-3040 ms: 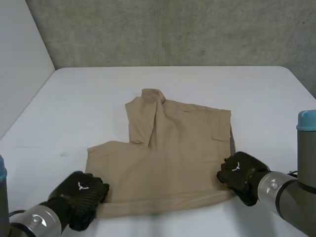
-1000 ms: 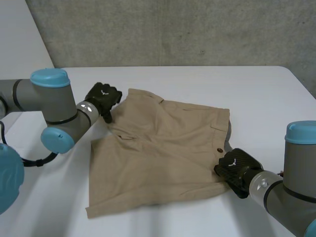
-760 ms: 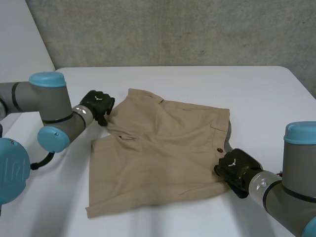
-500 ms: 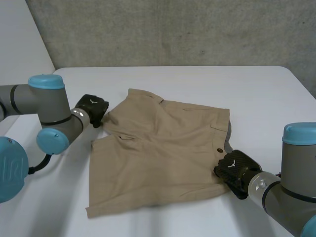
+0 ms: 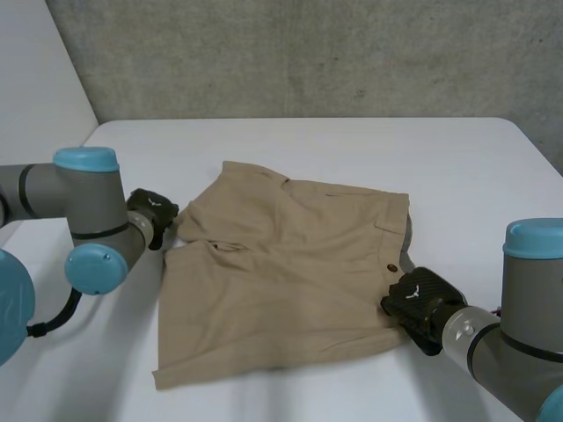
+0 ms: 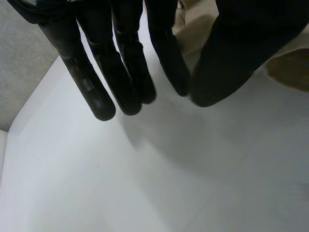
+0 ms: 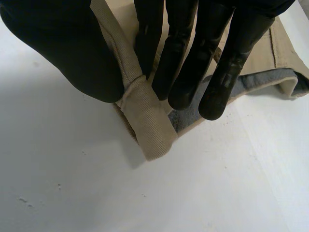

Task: Fold the shorts.

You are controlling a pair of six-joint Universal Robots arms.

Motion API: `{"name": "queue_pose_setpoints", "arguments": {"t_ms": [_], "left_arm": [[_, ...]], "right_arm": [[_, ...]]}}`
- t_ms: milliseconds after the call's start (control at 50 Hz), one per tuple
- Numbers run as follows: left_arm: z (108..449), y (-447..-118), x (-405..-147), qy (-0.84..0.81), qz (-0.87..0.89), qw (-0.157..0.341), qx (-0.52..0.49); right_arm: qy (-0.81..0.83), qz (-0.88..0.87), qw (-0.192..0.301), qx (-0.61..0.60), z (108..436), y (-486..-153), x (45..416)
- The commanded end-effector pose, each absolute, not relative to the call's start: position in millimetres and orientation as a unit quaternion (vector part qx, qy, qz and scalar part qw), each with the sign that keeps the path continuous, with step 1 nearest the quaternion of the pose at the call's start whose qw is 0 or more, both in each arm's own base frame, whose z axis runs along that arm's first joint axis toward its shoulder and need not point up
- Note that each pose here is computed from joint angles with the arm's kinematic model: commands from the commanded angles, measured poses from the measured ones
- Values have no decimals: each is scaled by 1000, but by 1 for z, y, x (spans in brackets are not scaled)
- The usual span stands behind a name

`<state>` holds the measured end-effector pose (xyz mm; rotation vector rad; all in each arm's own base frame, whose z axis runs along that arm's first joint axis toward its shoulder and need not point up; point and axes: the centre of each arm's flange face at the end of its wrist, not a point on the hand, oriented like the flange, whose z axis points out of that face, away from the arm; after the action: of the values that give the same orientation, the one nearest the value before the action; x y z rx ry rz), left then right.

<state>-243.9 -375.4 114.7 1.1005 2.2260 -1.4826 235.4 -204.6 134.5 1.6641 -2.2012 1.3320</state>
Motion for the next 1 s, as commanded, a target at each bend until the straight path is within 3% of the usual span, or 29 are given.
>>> {"name": "queue_pose_setpoints", "arguments": {"t_ms": [20, 140, 260, 440, 520, 660, 840, 940, 1000], "left_arm": [[140, -367, -248, 746, -540, 132, 366], [178, -347, -241, 748, -570, 114, 321], [208, -292, -231, 773, -577, 49, 257], [188, -194, -235, 832, -484, -29, 271], [177, -167, -236, 843, -451, -43, 290], [164, -151, -237, 850, -428, -49, 303], [147, -169, -244, 845, -447, -38, 291], [155, -178, -244, 823, -498, -15, 273], [179, -168, -238, 806, -515, -7, 290]], "right_arm": [[-718, 438, 40, 539, 136, -207, 235], [-727, 448, 33, 519, 140, -212, 236], [-758, 477, -4, 445, 153, -226, 241], [-772, 489, -28, 405, 158, -235, 244], [-773, 490, -27, 403, 158, -235, 243], [-773, 488, -27, 403, 157, -233, 244], [-774, 490, -24, 400, 158, -233, 242], [-773, 485, -19, 409, 160, -229, 240], [-764, 490, -13, 419, 174, -217, 236]]}}
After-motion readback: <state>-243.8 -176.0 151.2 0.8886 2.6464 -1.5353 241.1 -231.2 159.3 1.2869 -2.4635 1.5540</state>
